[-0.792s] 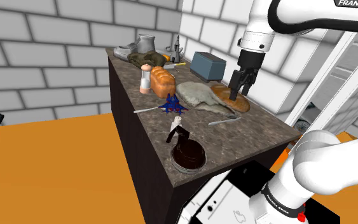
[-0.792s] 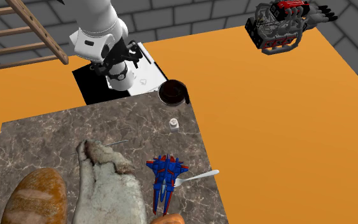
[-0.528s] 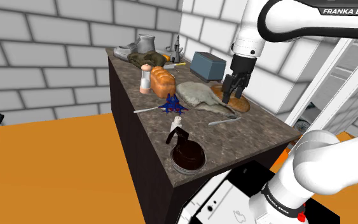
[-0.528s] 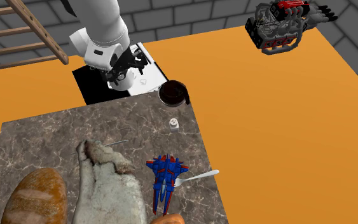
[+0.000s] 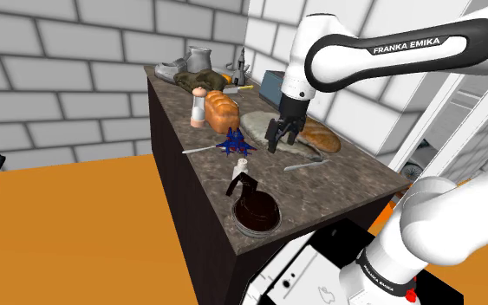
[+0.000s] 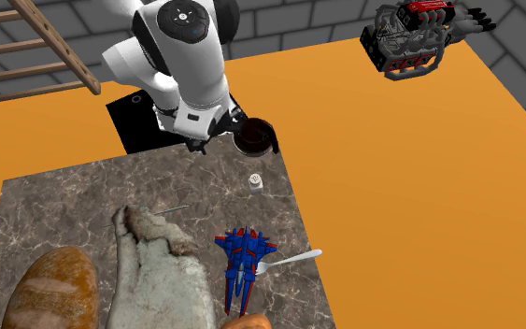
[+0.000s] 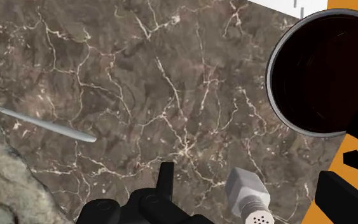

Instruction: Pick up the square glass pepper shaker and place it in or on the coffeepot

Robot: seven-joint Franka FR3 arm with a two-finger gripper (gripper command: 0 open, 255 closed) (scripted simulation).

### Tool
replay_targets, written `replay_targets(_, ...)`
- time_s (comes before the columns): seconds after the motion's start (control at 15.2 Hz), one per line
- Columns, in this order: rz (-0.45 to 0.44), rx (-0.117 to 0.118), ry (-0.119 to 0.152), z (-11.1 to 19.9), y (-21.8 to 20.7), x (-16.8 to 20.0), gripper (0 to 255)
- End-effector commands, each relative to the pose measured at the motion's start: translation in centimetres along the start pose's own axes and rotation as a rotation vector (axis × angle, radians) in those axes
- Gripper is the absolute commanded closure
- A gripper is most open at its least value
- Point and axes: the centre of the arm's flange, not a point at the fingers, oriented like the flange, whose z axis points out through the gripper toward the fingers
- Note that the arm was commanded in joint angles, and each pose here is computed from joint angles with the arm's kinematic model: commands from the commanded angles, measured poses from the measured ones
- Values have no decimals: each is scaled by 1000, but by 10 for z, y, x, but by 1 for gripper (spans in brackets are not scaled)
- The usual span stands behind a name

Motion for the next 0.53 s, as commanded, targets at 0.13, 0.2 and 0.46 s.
replay_targets(0.13,-2,-8,38,31,-19,32,0)
replay_targets(0.2,-3,-11,46,38,-23,40,0)
replay_targets(0.46,-5,-20,81,69,-42,74,0)
